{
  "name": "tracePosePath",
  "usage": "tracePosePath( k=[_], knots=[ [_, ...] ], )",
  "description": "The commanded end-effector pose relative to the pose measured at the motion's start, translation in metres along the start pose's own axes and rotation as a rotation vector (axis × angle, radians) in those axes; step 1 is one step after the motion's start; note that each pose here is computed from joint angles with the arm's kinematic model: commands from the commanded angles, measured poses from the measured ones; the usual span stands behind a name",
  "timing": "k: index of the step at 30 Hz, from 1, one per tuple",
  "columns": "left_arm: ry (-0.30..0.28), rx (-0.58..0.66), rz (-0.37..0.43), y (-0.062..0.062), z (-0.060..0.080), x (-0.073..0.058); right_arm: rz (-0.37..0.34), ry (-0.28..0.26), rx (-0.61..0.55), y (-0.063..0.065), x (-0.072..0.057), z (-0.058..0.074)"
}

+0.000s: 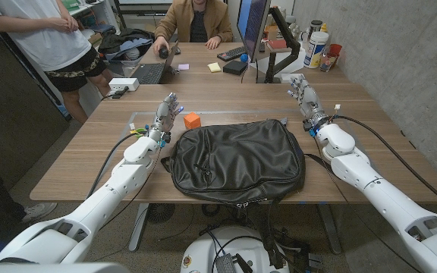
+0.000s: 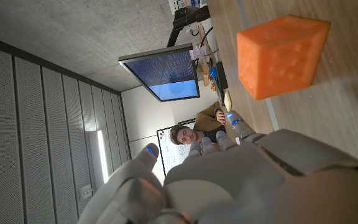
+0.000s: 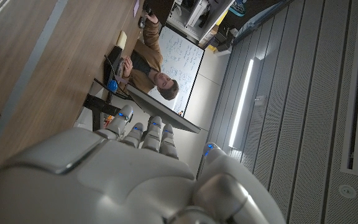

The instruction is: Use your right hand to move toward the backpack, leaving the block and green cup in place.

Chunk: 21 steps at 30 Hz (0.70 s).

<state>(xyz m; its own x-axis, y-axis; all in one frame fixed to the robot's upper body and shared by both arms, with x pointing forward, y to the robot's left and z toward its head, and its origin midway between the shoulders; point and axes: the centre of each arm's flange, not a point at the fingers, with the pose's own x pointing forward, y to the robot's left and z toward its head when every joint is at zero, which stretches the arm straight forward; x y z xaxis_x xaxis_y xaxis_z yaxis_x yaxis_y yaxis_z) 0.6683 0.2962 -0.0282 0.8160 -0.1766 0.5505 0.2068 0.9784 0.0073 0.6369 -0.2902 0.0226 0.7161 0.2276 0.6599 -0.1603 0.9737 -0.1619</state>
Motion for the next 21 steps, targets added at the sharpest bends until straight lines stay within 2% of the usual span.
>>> tracePosePath(
  k=[1,21],
  knots=[
    [-0.002,0.0,0.001,0.0,0.0,0.0,0.016,-0.025,-0.034,0.001,0.001,0.008],
    [-0.006,-0.005,0.003,0.003,0.001,0.001,0.047,-0.064,-0.096,0.008,0.004,0.023]
  ],
)
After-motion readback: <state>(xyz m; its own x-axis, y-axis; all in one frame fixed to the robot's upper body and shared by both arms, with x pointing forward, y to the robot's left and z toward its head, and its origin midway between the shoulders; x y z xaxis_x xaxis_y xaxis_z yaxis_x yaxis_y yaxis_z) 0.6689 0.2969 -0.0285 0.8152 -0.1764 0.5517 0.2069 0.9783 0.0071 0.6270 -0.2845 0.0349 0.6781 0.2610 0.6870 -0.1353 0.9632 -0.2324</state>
